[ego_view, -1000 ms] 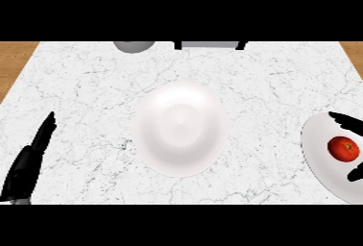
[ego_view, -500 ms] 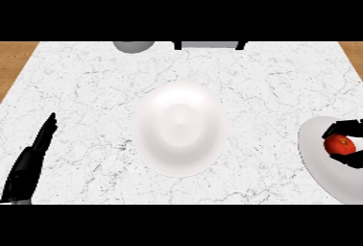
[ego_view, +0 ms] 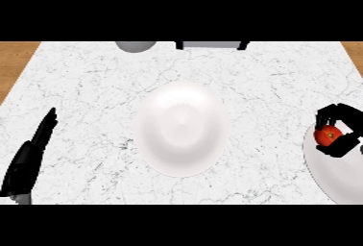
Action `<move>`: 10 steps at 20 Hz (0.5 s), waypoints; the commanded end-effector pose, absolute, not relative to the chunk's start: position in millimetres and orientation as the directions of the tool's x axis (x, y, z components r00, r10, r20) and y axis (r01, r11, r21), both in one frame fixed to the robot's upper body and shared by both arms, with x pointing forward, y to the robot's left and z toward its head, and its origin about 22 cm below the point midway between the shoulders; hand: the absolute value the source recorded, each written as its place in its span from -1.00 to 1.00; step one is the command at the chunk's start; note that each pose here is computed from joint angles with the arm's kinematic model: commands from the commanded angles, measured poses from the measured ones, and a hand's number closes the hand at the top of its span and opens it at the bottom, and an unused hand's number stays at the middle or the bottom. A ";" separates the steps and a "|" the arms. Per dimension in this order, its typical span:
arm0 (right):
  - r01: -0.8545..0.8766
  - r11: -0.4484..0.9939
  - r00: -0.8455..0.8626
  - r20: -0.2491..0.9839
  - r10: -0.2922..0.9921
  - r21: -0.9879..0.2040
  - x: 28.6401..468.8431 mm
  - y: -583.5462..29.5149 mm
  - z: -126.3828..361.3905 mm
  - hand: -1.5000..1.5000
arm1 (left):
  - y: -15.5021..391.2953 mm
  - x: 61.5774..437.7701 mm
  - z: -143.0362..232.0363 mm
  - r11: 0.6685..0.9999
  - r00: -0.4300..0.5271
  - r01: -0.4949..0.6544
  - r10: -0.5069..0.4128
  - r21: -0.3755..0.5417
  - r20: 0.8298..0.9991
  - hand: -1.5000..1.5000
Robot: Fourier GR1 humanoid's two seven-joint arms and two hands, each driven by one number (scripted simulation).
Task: Pick the tomato from the plate and place it in the plate
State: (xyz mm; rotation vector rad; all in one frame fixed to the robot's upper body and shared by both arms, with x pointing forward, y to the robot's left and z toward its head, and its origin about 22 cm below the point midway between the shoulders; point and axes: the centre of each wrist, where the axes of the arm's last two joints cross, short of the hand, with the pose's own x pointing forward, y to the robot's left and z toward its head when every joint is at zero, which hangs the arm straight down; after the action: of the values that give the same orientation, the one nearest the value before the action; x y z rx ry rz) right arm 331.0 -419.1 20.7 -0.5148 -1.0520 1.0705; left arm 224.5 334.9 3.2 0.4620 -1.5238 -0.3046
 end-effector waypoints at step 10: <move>-0.035 0.278 0.003 0.278 0.961 -0.960 368.7 -379.9 52.0 1.00 | 338.8 223.4 5.5 0.873 0.051 -0.098 -0.476 0.478 0.878 0.00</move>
State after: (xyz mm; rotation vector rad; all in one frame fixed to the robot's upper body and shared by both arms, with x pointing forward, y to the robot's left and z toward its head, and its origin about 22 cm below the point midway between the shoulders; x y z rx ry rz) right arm 362.5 -387.8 41.4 -0.8922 -1.2129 1.0688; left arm 221.9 335.2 -2.7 0.4635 -1.5159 -0.3019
